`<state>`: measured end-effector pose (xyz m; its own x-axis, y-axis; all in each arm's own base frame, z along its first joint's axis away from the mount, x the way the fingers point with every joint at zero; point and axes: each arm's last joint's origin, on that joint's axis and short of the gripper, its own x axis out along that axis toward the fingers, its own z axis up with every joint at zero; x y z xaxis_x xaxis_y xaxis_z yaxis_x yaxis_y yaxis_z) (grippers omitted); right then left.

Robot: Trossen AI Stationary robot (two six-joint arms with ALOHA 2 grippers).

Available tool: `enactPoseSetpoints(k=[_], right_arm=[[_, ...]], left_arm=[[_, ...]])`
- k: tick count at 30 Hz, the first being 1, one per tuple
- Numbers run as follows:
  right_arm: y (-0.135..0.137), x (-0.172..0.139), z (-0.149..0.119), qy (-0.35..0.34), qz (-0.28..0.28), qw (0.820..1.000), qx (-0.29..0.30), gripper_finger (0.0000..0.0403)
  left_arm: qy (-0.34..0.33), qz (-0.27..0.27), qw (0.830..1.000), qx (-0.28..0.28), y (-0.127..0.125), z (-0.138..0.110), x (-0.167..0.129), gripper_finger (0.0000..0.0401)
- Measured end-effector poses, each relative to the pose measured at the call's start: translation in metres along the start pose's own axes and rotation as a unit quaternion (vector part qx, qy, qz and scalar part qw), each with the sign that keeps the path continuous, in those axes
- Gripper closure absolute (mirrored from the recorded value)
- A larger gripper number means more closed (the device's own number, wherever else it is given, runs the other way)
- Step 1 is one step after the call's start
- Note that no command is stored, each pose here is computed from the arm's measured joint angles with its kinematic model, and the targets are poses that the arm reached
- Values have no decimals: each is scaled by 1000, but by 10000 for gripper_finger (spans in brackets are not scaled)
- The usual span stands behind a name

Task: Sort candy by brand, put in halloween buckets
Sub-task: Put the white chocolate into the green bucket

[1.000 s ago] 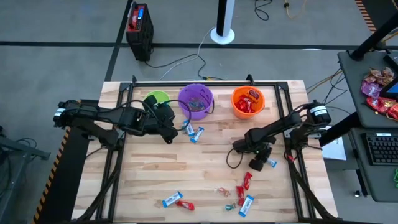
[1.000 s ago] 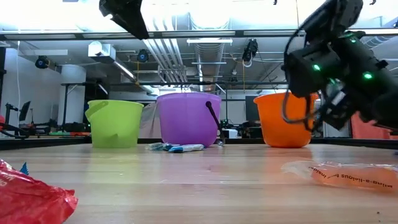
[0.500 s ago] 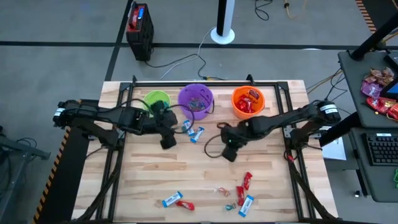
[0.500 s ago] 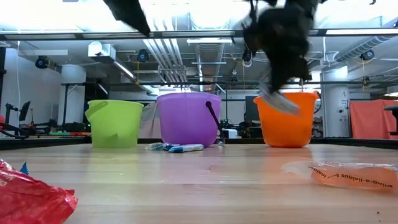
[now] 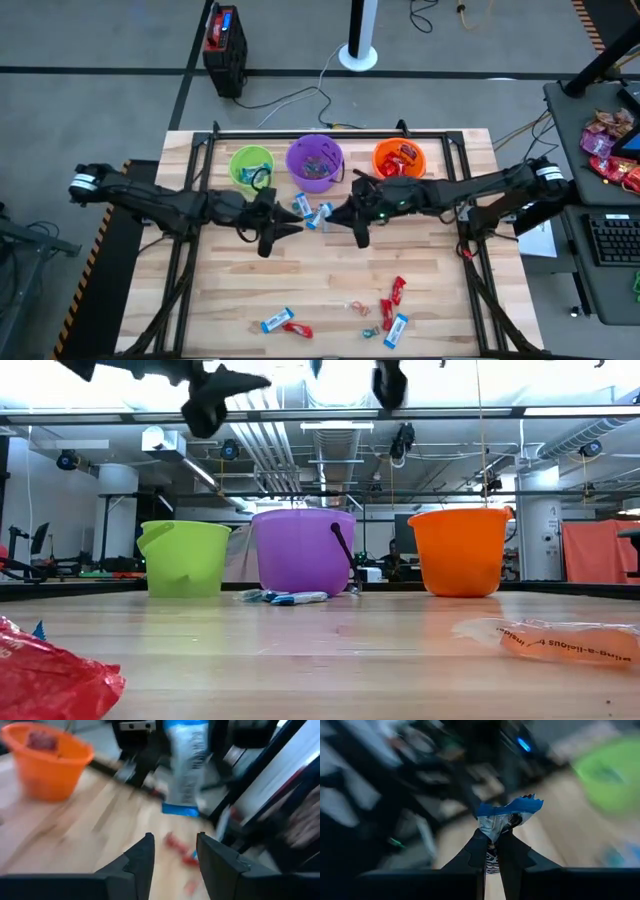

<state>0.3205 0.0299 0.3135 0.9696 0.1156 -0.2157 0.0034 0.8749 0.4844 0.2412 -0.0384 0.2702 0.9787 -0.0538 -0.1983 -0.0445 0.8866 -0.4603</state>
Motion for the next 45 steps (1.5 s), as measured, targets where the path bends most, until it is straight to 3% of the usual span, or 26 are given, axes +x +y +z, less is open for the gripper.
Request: enactPoseSetpoints(k=[4,7,12,18,23,28,30,31,37,39,42,45], right_arm=[[8,2,8,-64,89,993,-40,380],[8,3,9,-72,101,991,-48,380],[12,5,13,-62,133,987,-68,381],[16,8,19,-62,151,984,-73,384],[13,10,18,-62,137,986,-75,380],[9,8,24,-57,111,990,-59,340],[7,8,26,-42,92,994,-51,317],[5,8,27,-29,83,995,-47,306],[-11,5,33,52,-15,998,-45,252],[-23,-1,38,68,-99,992,-33,242],[-48,-12,47,95,-226,969,-15,235],[-77,-22,60,111,-285,952,-10,238]], left_arm=[[-94,-69,993,-22,-3,1,4,240],[-124,-135,983,-19,-10,8,7,208],[-90,-122,988,1,-16,14,24,171],[-90,-117,988,52,-26,27,40,166],[-71,-123,988,66,-30,33,41,193],[-54,-116,990,67,-29,35,34,314],[-45,-110,991,66,-28,35,31,373],[-38,-106,991,65,-27,35,29,383],[-14,-56,996,66,-21,39,12,371],[-14,2,998,54,-14,42,1,381],[-10,119,993,23,-1,50,-21,389],[21,212,977,13,11,62,-43,389]])
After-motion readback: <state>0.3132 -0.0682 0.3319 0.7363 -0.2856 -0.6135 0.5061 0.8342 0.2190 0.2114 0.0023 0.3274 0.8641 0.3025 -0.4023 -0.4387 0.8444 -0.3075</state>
